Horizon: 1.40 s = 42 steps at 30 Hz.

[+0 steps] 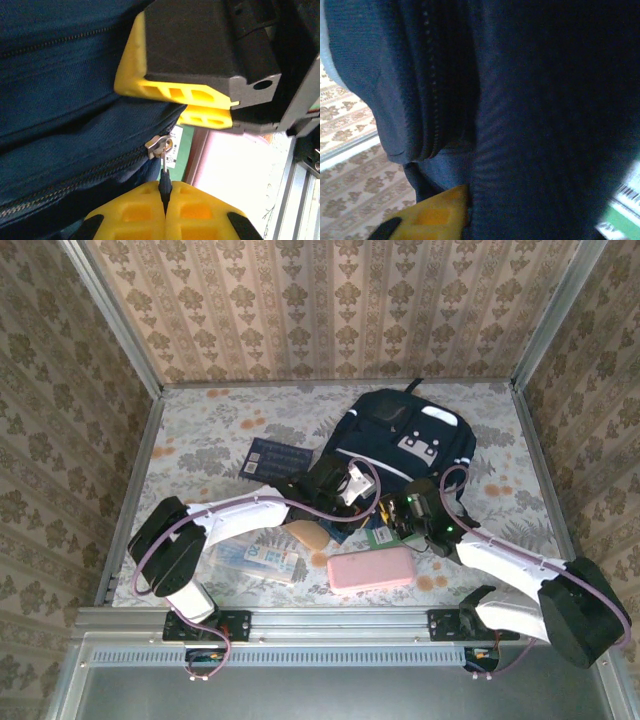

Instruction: Pack the student bag

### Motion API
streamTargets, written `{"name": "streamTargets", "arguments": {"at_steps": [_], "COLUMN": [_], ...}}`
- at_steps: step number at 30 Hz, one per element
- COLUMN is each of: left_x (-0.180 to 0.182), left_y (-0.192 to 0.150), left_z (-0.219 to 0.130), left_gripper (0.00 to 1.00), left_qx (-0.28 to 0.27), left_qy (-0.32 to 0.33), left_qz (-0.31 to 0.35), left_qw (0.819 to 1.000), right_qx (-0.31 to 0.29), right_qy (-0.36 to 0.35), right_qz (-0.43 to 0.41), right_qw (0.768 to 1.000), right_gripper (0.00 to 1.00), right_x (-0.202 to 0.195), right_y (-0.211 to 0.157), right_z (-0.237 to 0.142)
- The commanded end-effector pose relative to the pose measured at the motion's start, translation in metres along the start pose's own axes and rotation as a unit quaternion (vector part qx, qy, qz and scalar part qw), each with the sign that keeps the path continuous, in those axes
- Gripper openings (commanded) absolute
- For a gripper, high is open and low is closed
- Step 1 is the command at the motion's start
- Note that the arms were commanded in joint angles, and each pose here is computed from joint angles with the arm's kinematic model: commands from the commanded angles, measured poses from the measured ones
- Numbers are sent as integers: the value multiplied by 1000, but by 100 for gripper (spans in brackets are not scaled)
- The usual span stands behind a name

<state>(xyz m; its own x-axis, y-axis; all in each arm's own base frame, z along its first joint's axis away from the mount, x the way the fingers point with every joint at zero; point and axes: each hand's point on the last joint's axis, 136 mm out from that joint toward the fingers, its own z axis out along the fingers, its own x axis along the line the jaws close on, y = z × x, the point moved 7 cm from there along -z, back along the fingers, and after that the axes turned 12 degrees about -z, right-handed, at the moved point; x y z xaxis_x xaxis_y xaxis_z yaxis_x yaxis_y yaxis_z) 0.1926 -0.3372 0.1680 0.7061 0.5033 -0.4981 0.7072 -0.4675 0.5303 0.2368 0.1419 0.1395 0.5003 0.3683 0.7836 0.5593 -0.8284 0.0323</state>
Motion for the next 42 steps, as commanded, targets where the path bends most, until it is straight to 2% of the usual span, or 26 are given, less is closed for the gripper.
{"name": "streamTargets", "arguments": {"at_steps": [1,10,29,33,37,42], "left_x": [-13,7,48,47,44,39], "left_y": [11,17,8,6,5,2], "left_z": [-14,-19,-19,-23,-31,-43], "left_gripper": [0,0,0,0,0,0], "left_qx": [-13,-18,-3,-7,-19,-34], "left_qy": [-17,4,51,55,56,60], "left_qz": [23,-5,-66,-60,-59,-57], "left_qw": [1000,1000,997,997,996,996], "right_qx": [-58,-70,-33,1,42,99], "right_qy": [12,9,24,63,106,136], "right_qz": [-34,-61,-159,-218,-283,-327], "right_qw": [998,996,987,974,952,930], "right_gripper": [12,2,3,4,0,0], "right_x": [14,11,31,51,76,98], "right_y": [16,25,26,19,11,1], "right_z": [-15,-24,-22,-18,-15,-9]}}
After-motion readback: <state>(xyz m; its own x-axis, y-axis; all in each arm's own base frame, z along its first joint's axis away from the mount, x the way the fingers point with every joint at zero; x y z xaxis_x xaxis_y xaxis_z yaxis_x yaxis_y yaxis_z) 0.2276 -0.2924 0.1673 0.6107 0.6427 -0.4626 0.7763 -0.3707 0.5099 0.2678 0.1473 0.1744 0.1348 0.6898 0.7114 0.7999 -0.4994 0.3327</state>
